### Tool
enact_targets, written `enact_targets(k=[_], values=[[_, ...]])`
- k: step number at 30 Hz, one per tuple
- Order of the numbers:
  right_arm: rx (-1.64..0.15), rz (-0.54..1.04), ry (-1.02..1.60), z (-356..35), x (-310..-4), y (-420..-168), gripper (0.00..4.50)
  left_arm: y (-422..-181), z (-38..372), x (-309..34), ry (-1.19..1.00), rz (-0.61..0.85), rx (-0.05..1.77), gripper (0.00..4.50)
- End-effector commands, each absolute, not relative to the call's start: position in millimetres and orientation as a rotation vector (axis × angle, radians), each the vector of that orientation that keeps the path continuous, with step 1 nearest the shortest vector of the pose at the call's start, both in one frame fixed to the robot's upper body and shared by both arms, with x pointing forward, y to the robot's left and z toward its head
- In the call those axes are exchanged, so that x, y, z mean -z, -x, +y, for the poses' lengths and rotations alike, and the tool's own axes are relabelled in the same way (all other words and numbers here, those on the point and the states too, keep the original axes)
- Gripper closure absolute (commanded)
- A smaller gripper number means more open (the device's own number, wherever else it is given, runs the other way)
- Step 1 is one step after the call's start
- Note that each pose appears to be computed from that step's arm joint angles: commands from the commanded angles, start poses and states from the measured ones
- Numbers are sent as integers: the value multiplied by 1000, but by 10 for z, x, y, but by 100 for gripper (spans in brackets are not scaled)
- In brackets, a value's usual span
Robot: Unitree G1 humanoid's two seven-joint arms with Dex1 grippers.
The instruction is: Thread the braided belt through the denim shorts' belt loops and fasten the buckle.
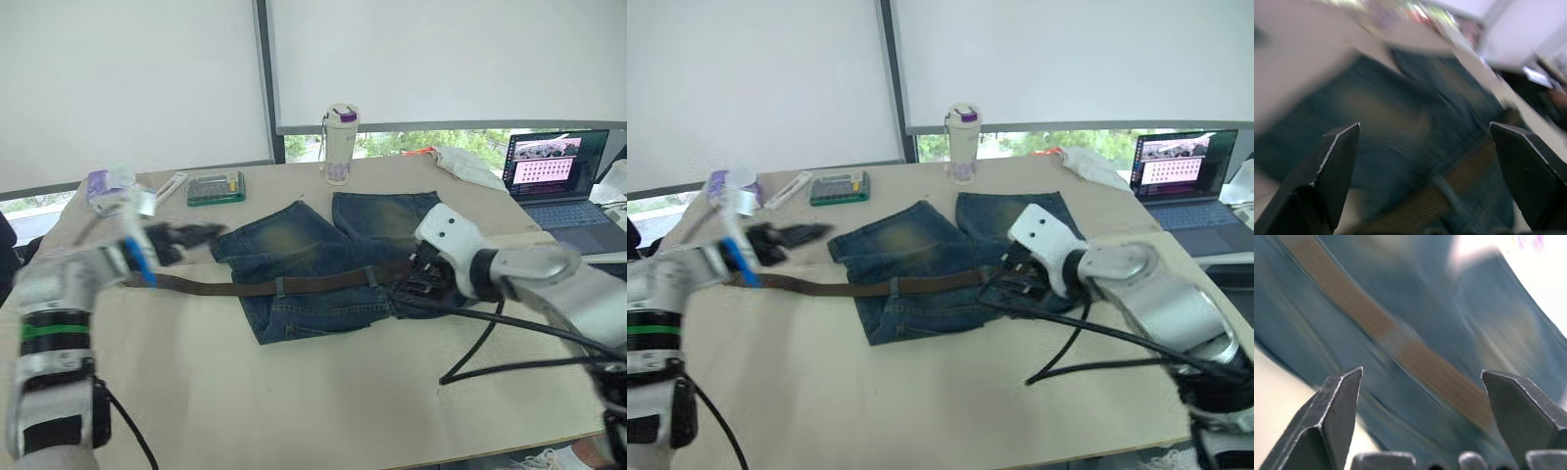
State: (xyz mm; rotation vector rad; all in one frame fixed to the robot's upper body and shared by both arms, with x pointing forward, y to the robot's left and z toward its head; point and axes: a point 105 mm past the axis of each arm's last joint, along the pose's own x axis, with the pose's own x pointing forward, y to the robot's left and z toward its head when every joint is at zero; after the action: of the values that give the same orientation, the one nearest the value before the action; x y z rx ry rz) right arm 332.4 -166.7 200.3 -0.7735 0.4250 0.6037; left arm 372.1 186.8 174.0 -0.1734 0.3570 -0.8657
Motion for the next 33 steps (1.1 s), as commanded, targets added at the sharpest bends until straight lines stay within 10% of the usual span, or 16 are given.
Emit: enact_targets(k=[1,12,24,33], values=[[-595,495,837,-1815,-1902,-3577,16,-3752,1483,-1661,-52,381,1006,4],[-607,777,988,-2313,-1514,-4157,15,-4007,1054,-866,-480,628,1092,58],[-559,526,910,-1986,-1580,-4468,402,-4415,1209,-1397,-611,263,881,437],[-694,110,888,-1489,-1800,-3738,436,-3866,1354,-1727,-467,0,1025,437]])
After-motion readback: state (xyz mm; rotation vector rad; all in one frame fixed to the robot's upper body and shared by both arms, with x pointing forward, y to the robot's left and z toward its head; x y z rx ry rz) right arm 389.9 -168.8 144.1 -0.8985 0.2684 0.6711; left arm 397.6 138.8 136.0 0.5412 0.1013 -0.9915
